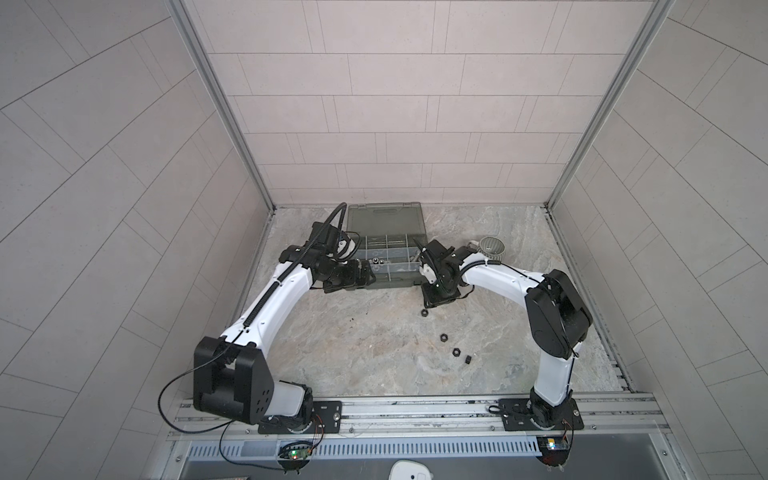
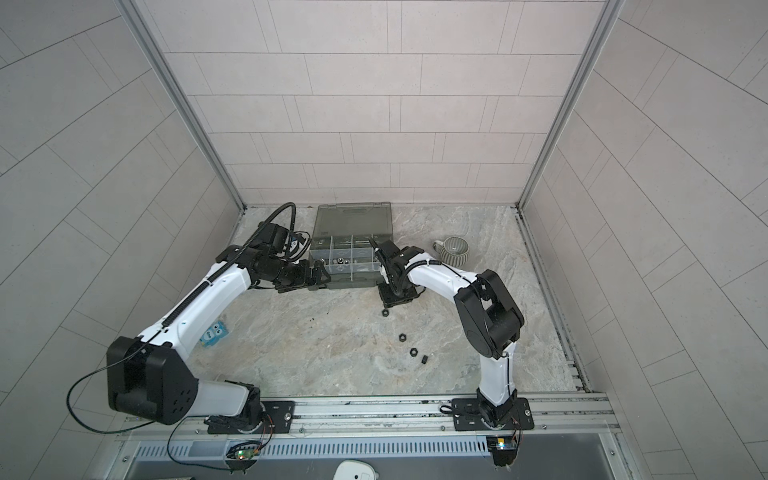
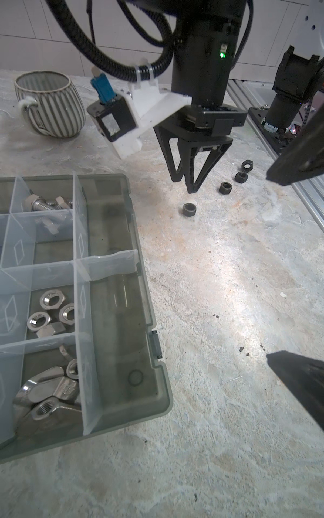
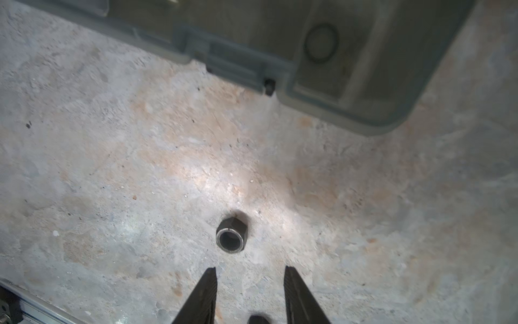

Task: Sort the screws and nuts into containers
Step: 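Move the right gripper back to the black nuts and close on one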

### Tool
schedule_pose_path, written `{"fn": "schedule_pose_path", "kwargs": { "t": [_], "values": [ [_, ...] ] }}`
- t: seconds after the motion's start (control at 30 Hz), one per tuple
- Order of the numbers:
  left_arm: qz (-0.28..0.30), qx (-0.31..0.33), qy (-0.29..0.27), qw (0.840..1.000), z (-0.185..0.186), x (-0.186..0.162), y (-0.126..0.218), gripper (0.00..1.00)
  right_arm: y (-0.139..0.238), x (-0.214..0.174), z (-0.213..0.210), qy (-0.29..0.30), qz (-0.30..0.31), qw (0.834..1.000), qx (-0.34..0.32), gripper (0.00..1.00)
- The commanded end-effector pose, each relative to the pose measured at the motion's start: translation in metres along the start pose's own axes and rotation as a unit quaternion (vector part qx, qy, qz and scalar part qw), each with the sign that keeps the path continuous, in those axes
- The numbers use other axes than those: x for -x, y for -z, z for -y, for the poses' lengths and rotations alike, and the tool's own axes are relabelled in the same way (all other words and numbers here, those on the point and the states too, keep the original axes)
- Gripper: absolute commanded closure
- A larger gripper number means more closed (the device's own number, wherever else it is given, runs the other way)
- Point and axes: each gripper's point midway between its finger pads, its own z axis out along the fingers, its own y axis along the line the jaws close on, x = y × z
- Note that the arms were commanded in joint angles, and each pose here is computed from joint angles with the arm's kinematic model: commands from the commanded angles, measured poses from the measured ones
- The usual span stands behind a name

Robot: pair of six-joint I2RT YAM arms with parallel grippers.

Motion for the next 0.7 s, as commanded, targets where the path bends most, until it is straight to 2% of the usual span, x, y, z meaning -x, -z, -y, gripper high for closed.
{"fn": "schedule_pose_path", "kwargs": {
  "t": [0.0,0.67],
  "values": [
    [0.012,0.004,-0.015,1.000,0.003,0.005,0.009,0.00,-0.013,0.000,-0.004,-0.001,-0.012,1.000,0.003,0.59],
    [-0.005,0.026,-0.011,1.000,-0.008,-0.010,0.006,0.00,-0.039,-0.016,-0.009,0.009,-0.053,0.999,-0.004,0.65]
  ]
}}
